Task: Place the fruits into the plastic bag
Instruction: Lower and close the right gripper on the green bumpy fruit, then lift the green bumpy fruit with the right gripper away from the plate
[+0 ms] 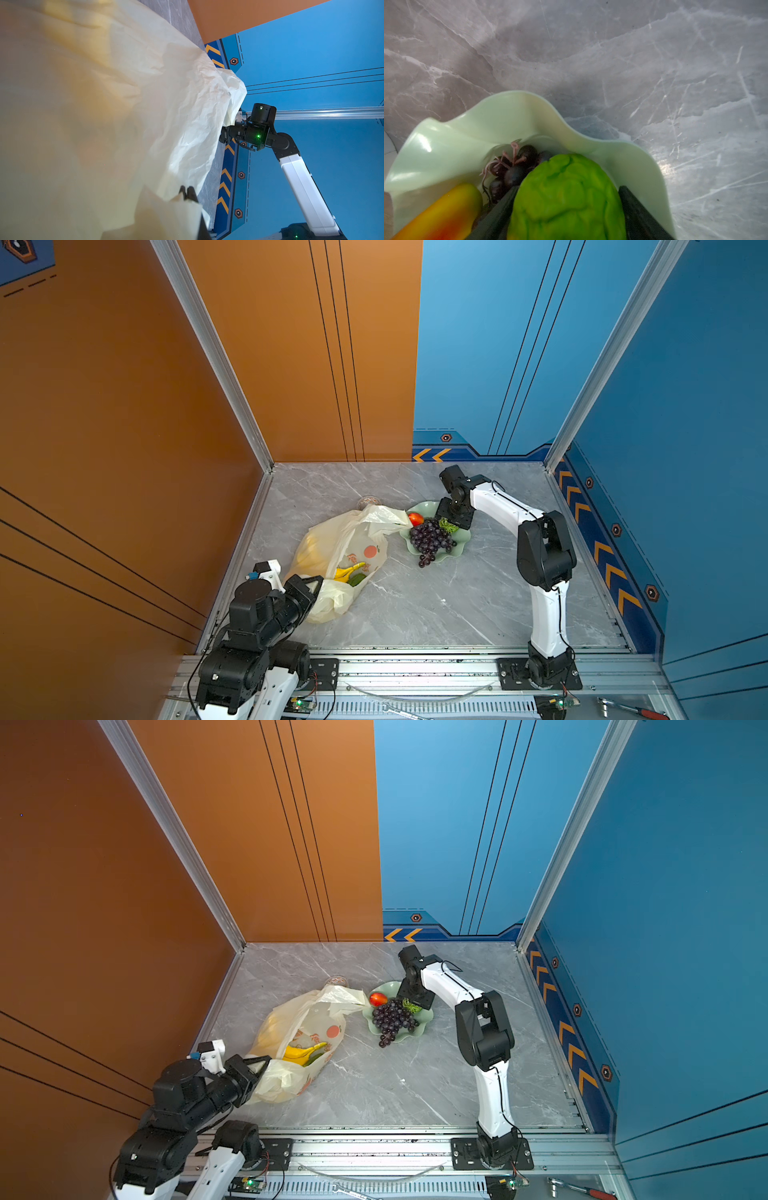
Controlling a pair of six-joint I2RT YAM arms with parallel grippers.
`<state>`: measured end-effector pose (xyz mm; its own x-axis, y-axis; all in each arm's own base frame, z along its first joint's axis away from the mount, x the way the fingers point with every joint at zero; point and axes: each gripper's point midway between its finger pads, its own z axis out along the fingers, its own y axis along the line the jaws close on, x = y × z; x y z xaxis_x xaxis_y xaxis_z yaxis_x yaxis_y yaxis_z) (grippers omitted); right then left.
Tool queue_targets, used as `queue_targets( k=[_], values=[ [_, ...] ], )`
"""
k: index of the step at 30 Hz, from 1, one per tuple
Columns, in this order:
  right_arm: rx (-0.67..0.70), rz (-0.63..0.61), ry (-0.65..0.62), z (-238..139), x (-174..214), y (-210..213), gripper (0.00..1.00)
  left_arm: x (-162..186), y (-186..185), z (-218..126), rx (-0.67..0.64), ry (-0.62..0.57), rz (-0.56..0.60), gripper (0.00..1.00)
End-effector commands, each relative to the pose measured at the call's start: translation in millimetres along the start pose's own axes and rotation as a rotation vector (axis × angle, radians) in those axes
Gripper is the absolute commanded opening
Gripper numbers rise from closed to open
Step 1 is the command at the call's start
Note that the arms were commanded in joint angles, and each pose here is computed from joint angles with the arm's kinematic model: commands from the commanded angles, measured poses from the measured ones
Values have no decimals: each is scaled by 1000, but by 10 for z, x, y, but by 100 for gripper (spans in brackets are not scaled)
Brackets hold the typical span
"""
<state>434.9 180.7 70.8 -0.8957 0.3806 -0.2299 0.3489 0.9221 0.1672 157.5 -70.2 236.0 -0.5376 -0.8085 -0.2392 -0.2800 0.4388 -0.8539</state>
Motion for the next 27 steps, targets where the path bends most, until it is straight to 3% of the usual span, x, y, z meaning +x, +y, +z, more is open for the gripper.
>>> queue_targets(
  k=[1,4,16,27],
  values=[
    [14,10,-49,-120,-139,-29,65,-19,-39,-62,5,-15,10,0],
    [14,9,-45,-126,-139,-40,64,-19,-41,-55,3,-13,10,0],
    [-121,21,-136,-854,-354,-31,64,-3,-40,-56,6,-5,15,0],
    [-510,95,-148,-1573,-414,110,64,-11,-33,-42,0,-6,26,0]
  ],
)
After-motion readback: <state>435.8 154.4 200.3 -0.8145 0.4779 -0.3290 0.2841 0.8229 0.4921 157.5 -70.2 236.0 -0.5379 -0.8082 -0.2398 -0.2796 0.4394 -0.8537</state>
